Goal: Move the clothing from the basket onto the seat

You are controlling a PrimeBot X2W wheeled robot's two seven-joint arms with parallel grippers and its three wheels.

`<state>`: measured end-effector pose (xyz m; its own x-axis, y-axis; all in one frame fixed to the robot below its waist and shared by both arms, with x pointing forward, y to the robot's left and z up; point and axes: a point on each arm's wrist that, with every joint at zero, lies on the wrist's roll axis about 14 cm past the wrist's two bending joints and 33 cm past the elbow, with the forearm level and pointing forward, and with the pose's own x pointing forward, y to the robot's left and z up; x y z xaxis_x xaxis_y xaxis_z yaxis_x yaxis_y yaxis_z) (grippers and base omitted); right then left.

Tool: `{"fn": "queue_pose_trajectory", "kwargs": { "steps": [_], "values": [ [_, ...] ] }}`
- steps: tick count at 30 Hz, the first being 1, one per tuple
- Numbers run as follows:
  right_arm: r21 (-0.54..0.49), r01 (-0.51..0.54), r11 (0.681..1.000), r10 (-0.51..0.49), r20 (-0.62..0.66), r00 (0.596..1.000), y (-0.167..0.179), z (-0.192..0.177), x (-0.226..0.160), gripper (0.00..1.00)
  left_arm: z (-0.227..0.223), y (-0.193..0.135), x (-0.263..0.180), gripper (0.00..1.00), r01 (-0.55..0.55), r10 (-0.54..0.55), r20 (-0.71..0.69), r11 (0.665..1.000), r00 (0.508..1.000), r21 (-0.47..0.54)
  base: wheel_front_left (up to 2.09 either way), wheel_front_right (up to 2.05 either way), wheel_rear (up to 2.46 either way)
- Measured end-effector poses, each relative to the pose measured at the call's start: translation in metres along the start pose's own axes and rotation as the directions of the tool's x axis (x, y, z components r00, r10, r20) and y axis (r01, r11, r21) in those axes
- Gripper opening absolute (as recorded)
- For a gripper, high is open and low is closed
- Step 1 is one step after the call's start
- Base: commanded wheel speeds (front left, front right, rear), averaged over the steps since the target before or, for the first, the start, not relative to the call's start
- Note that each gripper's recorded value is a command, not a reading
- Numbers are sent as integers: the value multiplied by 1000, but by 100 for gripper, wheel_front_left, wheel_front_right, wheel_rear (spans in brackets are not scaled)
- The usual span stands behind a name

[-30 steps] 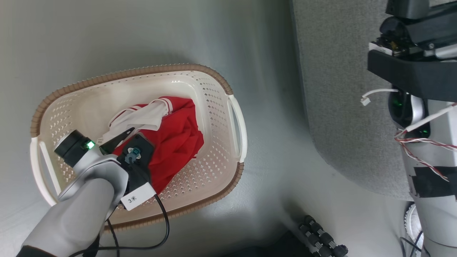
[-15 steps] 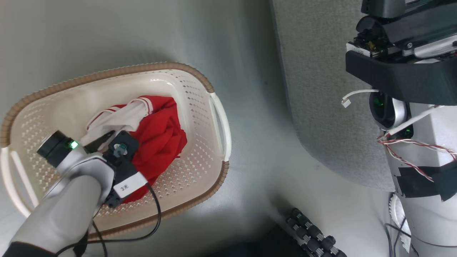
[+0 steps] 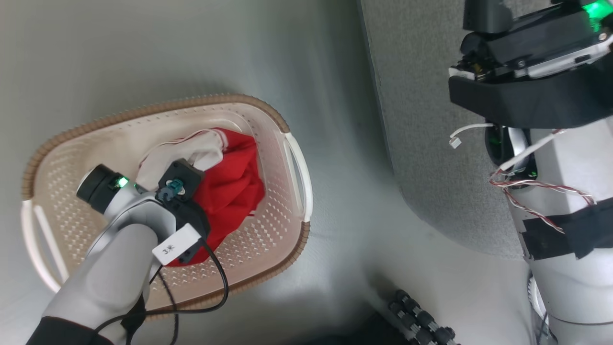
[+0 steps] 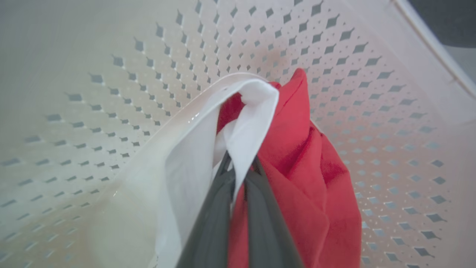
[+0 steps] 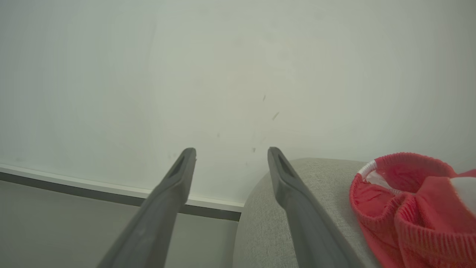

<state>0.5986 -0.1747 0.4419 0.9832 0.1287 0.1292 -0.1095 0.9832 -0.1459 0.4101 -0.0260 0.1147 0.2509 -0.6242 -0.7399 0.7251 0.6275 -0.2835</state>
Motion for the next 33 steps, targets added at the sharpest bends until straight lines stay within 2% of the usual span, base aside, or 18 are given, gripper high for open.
{"fn": "queue_pose_trajectory", "kwargs": {
  "steps": [7, 18, 24, 33],
  "values": [
    [25, -38, 999, 39, -47, 998, 12, 0, -8, 100, 58, 19, -27, 0, -76, 88, 207, 995, 974, -66, 0, 0, 0],
    [73, -64, 995, 70, -82, 994, 29, 9, -24, 100, 130, 43, -86, 0, -169, 202, 423, 979, 883, -115, 0, 0, 0],
    [113, -67, 991, 76, -81, 994, 40, 23, -33, 100, 167, 53, -130, 0, -222, 264, 518, 964, 813, -143, 0, 0, 0],
    [168, -86, 982, 98, -64, 993, 57, 51, -50, 100, 226, 41, -196, 0, -252, 267, 668, 960, 695, -121, 0, 0, 0]
  ]
}}
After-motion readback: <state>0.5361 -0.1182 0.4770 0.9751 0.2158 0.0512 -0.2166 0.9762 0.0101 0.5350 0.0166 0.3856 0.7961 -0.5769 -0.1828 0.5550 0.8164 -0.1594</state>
